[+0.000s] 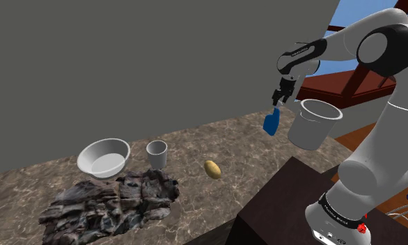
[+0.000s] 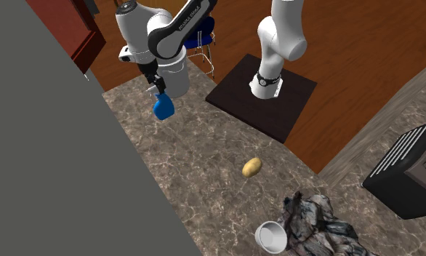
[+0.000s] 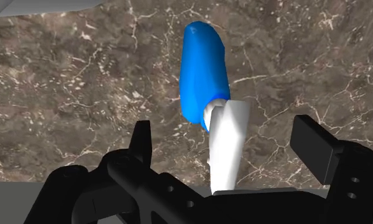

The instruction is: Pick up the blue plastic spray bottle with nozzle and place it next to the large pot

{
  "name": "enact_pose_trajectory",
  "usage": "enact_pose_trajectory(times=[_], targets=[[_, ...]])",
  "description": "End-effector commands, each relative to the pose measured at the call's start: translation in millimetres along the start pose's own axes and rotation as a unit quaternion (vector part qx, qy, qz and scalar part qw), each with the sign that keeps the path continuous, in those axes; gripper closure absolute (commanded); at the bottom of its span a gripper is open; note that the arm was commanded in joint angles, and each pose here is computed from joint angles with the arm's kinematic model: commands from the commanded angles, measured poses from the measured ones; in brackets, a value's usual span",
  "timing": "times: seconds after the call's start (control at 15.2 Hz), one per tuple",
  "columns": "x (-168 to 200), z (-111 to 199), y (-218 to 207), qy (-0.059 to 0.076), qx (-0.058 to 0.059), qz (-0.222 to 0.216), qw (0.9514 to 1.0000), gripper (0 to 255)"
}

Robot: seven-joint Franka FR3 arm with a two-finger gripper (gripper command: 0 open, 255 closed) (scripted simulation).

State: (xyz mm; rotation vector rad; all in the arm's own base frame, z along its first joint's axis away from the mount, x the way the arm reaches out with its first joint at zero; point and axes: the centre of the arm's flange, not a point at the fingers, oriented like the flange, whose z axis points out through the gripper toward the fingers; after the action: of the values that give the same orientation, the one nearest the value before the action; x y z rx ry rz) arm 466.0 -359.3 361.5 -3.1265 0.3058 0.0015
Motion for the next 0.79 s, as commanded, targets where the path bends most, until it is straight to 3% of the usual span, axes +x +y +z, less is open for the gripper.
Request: enact_pose_trajectory(times=[0.0, 0.26, 0.73], targets=[[0.0, 0.0, 0.0, 0.0, 0.0, 0.0, 1.0, 0], [0.0, -50.0, 0.0, 0.0, 0.0, 0.0, 1.0, 0], [0.0, -50.0, 0.0, 0.0, 0.0, 0.0, 1.0, 0]])
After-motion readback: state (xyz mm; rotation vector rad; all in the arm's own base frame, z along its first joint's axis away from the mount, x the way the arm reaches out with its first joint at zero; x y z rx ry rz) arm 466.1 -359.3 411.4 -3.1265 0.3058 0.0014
